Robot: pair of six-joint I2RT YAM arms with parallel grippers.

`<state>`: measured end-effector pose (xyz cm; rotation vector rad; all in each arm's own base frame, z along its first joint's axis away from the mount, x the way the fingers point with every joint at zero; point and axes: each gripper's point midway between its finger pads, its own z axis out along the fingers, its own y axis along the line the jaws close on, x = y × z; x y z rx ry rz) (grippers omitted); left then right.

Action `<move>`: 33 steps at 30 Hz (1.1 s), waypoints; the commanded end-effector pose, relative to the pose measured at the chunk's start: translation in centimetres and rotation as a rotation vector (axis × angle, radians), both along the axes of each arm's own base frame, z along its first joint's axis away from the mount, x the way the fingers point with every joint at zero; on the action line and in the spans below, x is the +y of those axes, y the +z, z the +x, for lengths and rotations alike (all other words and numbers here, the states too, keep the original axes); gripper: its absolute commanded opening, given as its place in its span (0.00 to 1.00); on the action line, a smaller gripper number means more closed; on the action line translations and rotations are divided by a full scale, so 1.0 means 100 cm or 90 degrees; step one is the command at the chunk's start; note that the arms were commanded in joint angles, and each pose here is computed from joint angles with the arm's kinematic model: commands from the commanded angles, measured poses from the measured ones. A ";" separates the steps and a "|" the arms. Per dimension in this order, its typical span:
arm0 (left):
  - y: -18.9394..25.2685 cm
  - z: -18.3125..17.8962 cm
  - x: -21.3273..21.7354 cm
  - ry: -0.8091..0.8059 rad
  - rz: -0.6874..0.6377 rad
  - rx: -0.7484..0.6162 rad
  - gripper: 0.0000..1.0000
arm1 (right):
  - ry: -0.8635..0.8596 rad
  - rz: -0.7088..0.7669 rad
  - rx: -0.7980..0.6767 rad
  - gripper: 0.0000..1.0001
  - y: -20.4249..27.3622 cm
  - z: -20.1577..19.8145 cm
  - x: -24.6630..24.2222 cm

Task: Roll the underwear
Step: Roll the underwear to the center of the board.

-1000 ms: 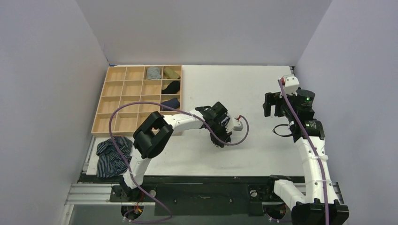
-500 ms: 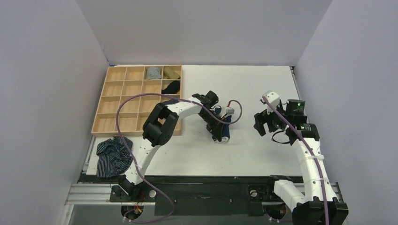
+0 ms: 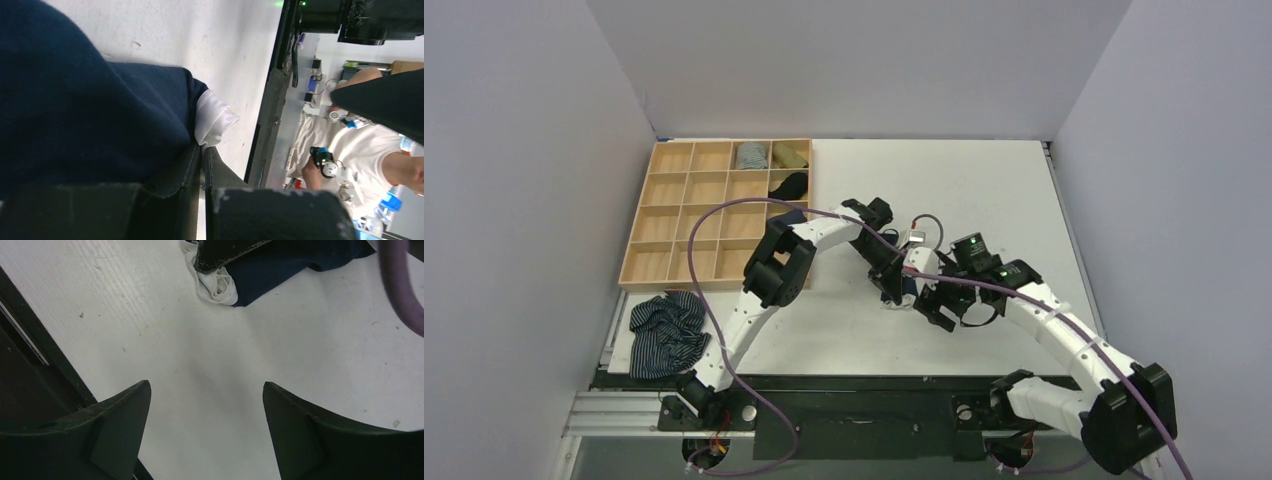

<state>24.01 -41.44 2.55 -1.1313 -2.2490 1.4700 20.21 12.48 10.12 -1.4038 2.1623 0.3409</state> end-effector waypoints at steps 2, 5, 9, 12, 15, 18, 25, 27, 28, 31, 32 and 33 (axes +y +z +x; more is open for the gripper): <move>0.004 0.000 0.001 0.010 0.003 0.048 0.00 | 0.044 -0.071 -0.032 0.77 -0.016 0.019 0.011; 0.003 0.000 0.001 0.013 0.009 0.058 0.00 | 0.072 -0.087 -0.032 0.76 -0.023 0.022 0.019; 0.001 -0.001 0.001 0.015 0.013 0.072 0.00 | 0.091 -0.107 -0.042 0.75 -0.031 0.031 0.027; -0.001 -0.001 0.001 0.015 0.015 0.077 0.00 | 0.096 -0.115 -0.046 0.74 -0.038 0.036 0.032; -0.001 -0.002 0.001 0.016 0.013 0.080 0.00 | 0.094 -0.118 -0.064 0.73 -0.040 0.045 0.035; -0.001 -0.002 0.001 0.016 0.013 0.083 0.00 | 0.094 -0.117 -0.072 0.72 -0.043 0.050 0.038; 0.000 -0.002 0.002 0.014 0.012 0.084 0.00 | 0.111 -0.114 -0.081 0.68 -0.045 0.054 0.051; -0.001 -0.002 0.002 0.012 0.013 0.084 0.00 | 0.117 -0.116 -0.082 0.68 -0.046 0.054 0.053; -0.001 -0.001 0.003 0.013 0.013 0.084 0.00 | 0.120 -0.118 -0.083 0.68 -0.046 0.054 0.055; -0.001 -0.002 0.003 0.011 0.013 0.084 0.00 | 0.127 -0.122 -0.083 0.66 -0.048 0.053 0.059; -0.001 -0.002 0.004 0.011 0.013 0.085 0.00 | 0.128 -0.125 -0.084 0.65 -0.049 0.053 0.060; -0.002 -0.002 0.003 0.010 0.013 0.087 0.00 | 0.132 -0.127 -0.083 0.64 -0.050 0.053 0.062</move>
